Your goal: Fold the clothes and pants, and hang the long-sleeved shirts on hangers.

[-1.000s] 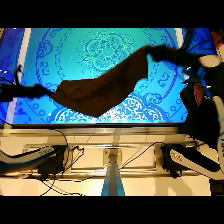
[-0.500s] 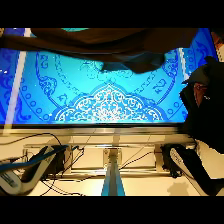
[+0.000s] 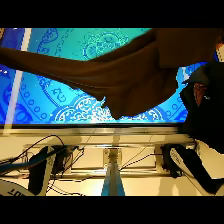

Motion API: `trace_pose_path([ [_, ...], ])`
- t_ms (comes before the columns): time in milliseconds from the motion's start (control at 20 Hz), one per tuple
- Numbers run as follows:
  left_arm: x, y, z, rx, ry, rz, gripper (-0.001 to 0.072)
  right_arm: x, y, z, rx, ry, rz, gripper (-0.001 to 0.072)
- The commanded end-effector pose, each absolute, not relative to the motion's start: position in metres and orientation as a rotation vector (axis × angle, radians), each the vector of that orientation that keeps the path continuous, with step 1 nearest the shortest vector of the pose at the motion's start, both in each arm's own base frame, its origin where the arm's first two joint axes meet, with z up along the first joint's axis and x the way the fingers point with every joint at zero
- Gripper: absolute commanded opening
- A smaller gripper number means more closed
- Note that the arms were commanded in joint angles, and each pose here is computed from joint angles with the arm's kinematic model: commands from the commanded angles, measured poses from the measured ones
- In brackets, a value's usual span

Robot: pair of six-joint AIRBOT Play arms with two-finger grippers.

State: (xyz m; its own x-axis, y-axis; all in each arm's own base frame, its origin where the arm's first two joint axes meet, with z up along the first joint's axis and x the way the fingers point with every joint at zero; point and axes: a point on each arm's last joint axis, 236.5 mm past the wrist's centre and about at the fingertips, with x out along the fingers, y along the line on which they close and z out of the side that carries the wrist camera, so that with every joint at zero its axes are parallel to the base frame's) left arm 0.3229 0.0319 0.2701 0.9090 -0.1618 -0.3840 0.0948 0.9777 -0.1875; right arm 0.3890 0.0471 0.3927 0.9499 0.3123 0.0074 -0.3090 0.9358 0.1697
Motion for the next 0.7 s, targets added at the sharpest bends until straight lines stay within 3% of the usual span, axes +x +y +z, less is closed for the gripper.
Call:
trace_pose_path([
  [0, 0.345, 0.015, 0.187, -0.278, 0.522, -0.165, 0.0015, 0.467, 0.054, 0.295, 0.305, 0.257, 0.329, 0.0015],
  [150, 0.363, 0.001, 0.090, -0.340, 0.642, -0.148, 0.0015, 0.522, 0.079, 0.200, 0.352, 0.427, 0.338, 0.0015],
  [350, 0.370, -0.039, 0.008, -0.343, 0.799, -0.196, 0.0015, 0.582, 0.076, 0.121, 0.399, 0.433, 0.197, 0.0016],
  [400, 0.371, -0.052, -0.005, -0.335, 0.833, -0.221, 0.0015, 0.586, 0.073, 0.105, 0.428, 0.456, 0.176, 0.0081],
  [450, 0.371, -0.065, -0.016, -0.324, 0.863, -0.246, 0.0015, 0.586, 0.069, 0.096, 0.445, 0.481, 0.169, 0.0307],
  [500, 0.369, -0.075, -0.023, -0.313, 0.884, -0.268, 0.0016, 0.583, 0.063, 0.090, 0.442, 0.511, 0.173, 0.0465],
  [650, 0.365, -0.093, -0.028, -0.293, 0.904, -0.311, 0.0016, 0.549, 0.039, 0.070, 0.441, 0.690, 0.226, 0.0453],
])
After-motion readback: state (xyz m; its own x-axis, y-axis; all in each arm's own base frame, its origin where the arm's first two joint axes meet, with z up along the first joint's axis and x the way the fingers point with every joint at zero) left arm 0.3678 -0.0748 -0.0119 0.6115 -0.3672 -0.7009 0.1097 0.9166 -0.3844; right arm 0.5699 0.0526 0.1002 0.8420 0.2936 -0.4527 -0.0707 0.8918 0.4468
